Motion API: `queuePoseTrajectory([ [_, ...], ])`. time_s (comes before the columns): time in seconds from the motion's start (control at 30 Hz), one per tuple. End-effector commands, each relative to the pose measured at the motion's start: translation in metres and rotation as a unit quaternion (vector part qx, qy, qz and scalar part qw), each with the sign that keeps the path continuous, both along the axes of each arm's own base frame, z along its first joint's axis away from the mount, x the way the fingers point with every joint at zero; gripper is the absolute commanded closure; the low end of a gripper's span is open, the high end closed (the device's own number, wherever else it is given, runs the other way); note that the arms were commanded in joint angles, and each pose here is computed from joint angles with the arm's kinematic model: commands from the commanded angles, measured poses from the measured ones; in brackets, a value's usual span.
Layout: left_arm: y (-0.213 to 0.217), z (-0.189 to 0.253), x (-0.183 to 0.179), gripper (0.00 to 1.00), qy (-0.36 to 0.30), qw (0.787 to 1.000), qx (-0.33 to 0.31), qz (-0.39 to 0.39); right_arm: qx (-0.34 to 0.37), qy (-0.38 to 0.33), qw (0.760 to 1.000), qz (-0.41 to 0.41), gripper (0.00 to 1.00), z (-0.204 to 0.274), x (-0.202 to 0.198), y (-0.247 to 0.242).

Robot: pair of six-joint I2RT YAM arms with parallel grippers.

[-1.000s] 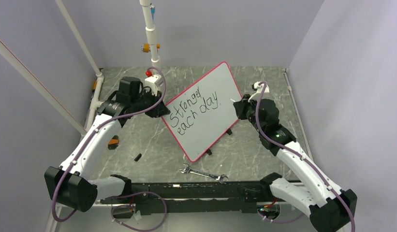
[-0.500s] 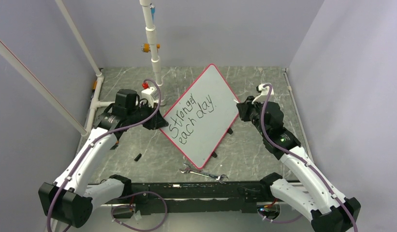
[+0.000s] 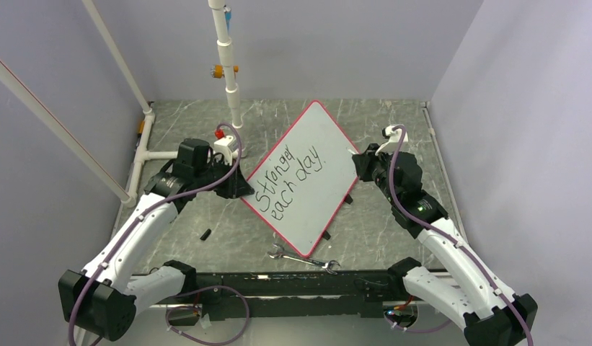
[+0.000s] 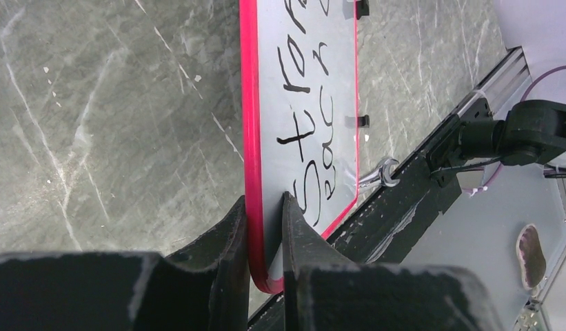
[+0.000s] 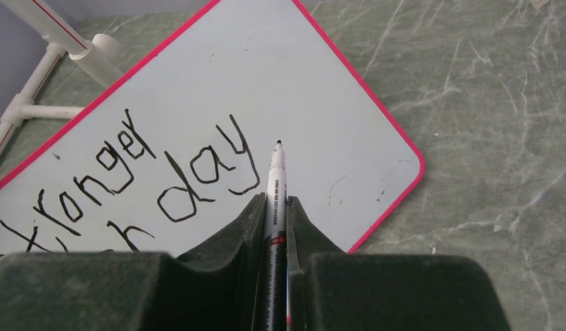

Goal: Write a sentence on the whiteboard
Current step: Put down the whiteboard on the whiteboard stand.

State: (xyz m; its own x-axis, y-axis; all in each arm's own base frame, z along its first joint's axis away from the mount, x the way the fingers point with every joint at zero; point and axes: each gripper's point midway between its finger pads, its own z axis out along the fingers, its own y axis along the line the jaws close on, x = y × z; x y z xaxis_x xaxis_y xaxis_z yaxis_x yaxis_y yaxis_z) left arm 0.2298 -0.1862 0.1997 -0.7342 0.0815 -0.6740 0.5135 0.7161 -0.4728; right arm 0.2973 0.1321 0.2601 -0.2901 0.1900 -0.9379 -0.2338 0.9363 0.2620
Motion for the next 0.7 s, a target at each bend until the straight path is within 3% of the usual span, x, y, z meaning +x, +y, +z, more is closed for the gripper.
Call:
queuePoseTrajectory([
  [0.0, 0.006, -0.018, 0.008, 0.99, -0.013, 0.999, 0.046, 0.000, 0.011, -0.015, 1.000, -0.002, 1.00, 0.008, 0.002, 0.000],
  [0.67, 0.011, -0.015, 0.024, 0.72, -0.037, 0.997, 0.062, 0.022, 0.006, -0.003, 1.000, -0.003, 1.00, -0.009, 0.007, 0.003],
])
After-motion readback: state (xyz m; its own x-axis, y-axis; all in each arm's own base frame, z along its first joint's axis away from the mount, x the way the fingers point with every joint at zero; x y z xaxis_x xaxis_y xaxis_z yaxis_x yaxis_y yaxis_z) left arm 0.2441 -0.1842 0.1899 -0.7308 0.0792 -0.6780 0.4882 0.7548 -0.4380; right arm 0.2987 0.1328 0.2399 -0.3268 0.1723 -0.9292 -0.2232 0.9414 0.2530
